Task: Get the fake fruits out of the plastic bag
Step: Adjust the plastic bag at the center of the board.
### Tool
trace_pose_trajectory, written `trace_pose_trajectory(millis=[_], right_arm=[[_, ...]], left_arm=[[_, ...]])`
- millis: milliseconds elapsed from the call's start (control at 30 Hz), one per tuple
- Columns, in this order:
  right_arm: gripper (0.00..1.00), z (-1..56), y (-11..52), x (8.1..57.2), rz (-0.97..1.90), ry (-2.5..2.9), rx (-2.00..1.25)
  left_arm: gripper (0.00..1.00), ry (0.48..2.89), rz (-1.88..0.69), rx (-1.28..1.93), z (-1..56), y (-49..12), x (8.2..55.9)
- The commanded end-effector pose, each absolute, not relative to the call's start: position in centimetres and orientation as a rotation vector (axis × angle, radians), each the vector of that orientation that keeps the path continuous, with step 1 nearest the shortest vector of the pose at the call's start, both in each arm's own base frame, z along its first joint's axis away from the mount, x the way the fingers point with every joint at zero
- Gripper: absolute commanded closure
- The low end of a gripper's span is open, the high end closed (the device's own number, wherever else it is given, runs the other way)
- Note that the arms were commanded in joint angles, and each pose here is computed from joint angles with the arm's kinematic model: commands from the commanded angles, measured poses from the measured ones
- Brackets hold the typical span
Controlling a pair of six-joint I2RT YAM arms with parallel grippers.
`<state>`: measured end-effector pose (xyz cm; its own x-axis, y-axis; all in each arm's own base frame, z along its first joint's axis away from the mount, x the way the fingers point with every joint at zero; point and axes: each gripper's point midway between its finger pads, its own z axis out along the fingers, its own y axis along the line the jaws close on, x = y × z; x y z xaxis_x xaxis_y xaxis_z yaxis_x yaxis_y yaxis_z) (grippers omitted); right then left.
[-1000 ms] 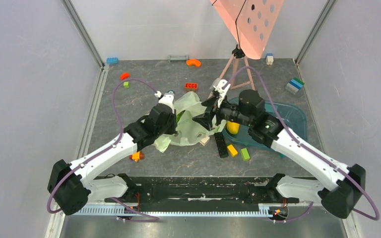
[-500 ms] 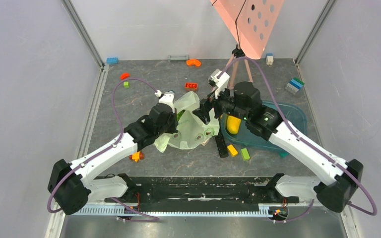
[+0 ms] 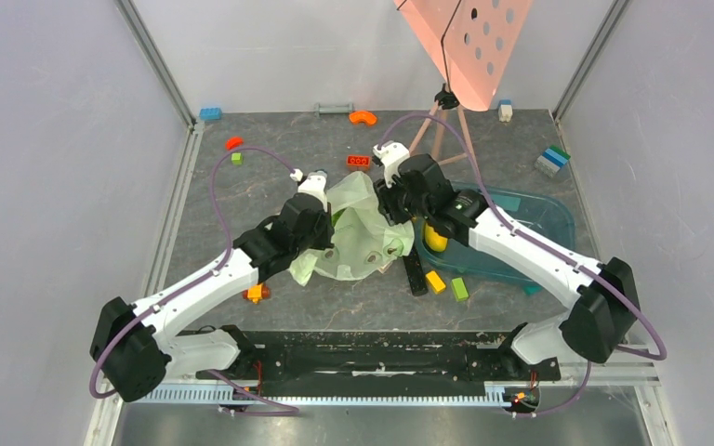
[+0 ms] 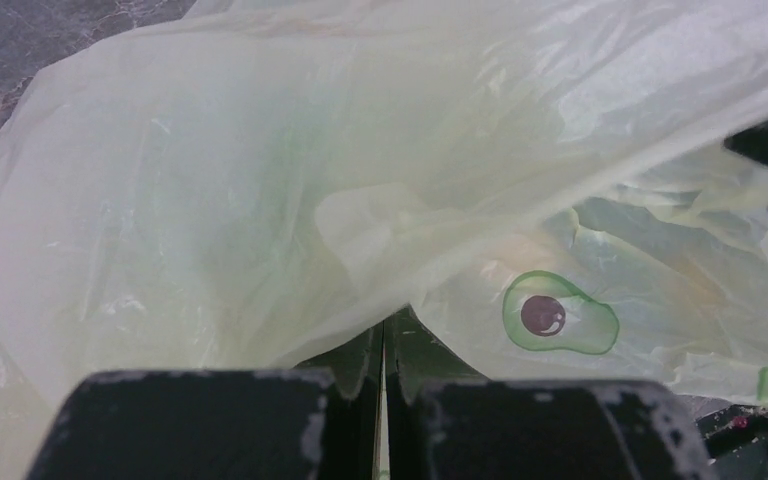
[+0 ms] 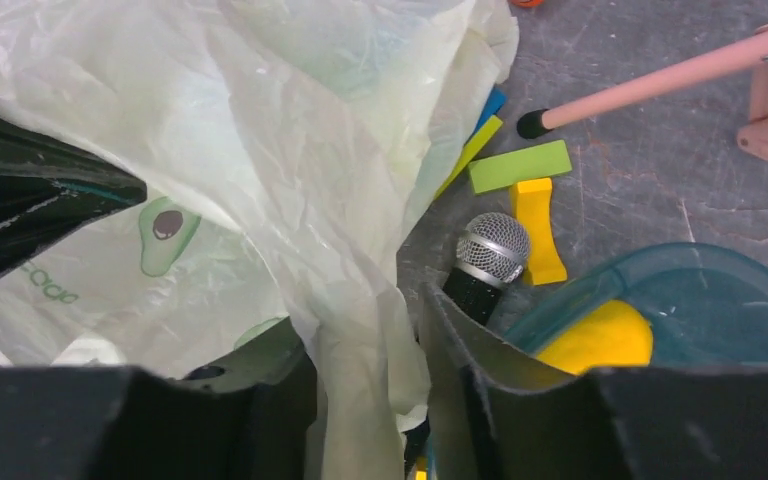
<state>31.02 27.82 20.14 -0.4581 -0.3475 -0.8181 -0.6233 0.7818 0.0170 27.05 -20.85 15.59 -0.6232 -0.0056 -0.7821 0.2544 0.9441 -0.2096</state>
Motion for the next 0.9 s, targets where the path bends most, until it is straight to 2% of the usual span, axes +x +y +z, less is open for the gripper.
trace_pose_trajectory(millis=[0,100,267,467,600,700,867], right_arm=[[0.7,23.5,26.2,31.5,0.343,2.011,-0.633],[0.86,26.1,26.4,30.4,0.425,1.927,-0.64],[0.98,31.3,27.8,27.0,0.642,1.782,-0.696],[1.0,32.7,29.9,22.4,0.818,1.742,-0.822],[0.98,30.0,29.3,21.5,0.792,1.785,-0.783],[0.98,27.0,28.3,21.9,0.737,1.842,-0.735],[0.98,23.2,27.2,22.3,0.656,1.919,-0.72]], left_arm=[[0.98,2.192,-0.408,0.098,15.6,-21.2,27.8],[0.98,2.196,-0.401,0.096,15.1,-21.0,27.8],[0.98,2.192,-0.402,0.094,14.9,-20.8,27.6],[0.98,2.169,-0.401,0.085,15.3,-20.3,27.4],[0.98,2.134,-0.474,0.087,15.5,-21.1,27.2],[0.91,2.116,-0.537,0.096,15.8,-22.1,27.3],[0.97,2.08,-0.606,0.058,15.8,-23.0,27.6]])
